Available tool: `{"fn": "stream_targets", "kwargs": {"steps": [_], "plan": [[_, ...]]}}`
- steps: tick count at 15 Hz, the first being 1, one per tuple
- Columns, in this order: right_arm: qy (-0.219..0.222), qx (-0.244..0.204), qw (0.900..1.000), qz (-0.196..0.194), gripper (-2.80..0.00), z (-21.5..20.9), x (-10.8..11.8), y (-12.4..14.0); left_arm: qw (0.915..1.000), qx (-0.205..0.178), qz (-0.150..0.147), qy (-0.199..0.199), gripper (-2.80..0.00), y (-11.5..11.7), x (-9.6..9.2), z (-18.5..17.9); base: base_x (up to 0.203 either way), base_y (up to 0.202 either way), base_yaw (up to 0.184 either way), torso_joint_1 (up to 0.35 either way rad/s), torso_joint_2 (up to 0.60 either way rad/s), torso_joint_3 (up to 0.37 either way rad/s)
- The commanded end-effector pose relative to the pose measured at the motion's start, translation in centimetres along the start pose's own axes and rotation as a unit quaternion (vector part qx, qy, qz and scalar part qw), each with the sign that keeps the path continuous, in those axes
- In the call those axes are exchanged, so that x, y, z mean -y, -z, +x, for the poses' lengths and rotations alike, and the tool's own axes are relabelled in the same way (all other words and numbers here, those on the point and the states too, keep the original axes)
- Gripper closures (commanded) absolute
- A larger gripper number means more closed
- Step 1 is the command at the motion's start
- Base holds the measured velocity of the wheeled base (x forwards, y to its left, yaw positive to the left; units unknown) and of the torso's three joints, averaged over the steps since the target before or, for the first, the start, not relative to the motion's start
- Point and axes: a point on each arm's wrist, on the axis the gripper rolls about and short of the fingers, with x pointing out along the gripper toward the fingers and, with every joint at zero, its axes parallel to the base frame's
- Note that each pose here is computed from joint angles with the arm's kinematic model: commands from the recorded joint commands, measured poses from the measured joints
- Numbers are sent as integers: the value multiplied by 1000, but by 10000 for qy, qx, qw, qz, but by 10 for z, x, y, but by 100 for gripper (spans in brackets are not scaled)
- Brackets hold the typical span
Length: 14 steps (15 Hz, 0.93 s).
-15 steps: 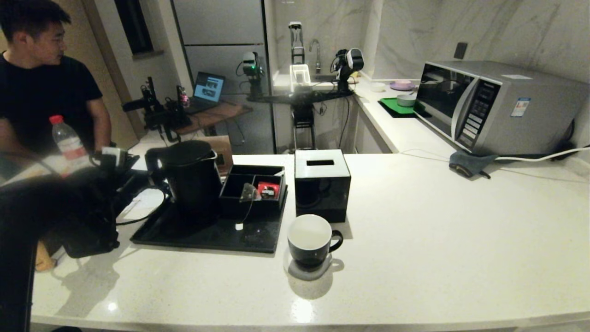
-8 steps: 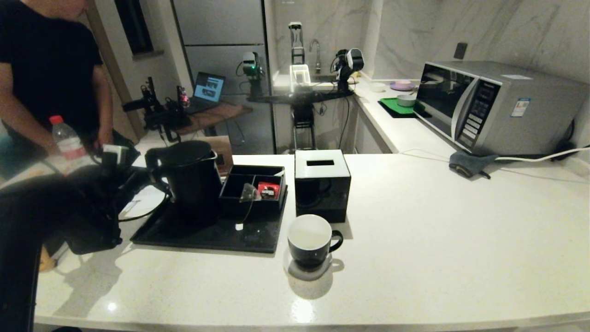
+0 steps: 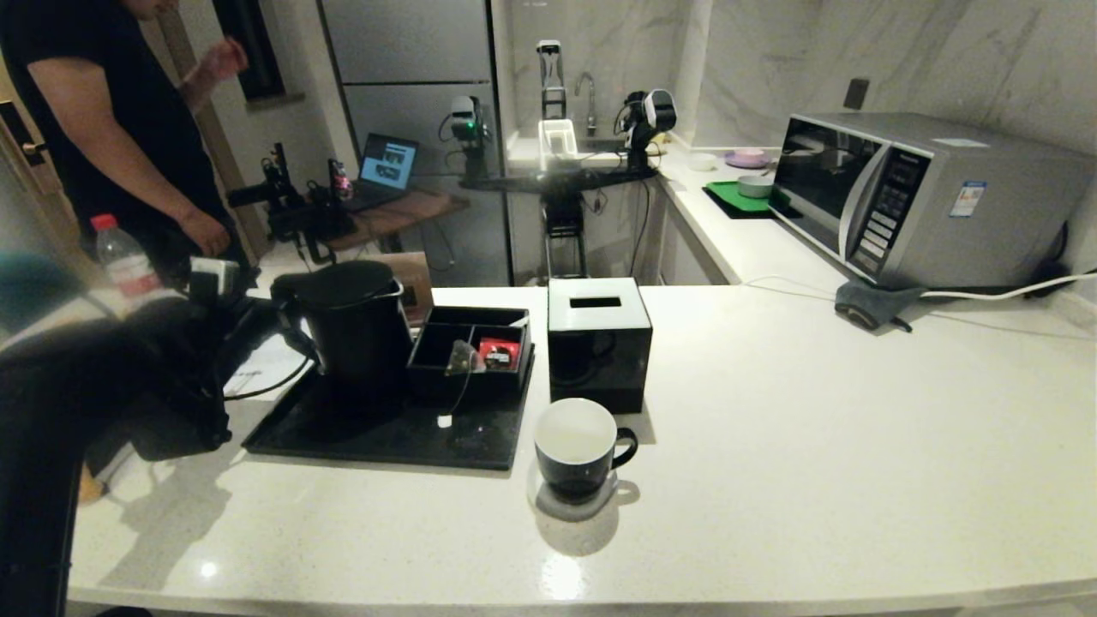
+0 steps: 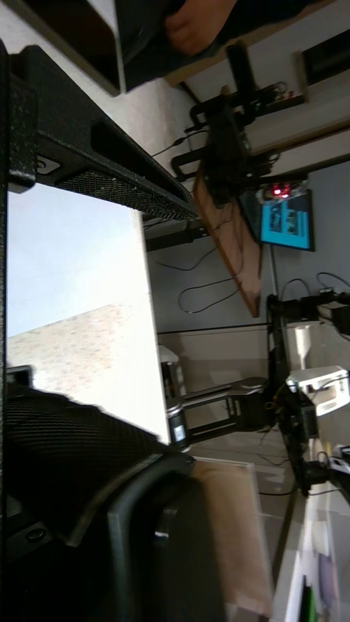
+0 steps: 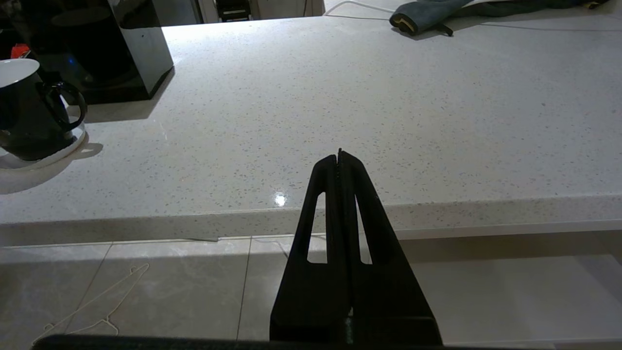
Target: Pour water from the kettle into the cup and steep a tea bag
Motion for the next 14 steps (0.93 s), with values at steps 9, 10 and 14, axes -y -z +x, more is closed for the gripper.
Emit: {"fn": "stream_targets", "kwargs": {"steps": [9, 10, 14], "plan": [[-3, -4, 10000, 0, 0, 0, 0, 0, 9999, 114, -3, -60, -280, -8, -1, 3, 0, 0, 0, 4, 0, 1], [4, -2, 10000, -4, 0, 0, 0, 0, 9999, 115, -26, -68, -280, -8, -1, 3, 0, 0, 0, 0, 0, 0], [-4, 0, 10000, -2, 0, 0, 0, 0, 9999, 100, -39, -69, -280, -7, -1, 3, 0, 0, 0, 0, 0, 0]]}}
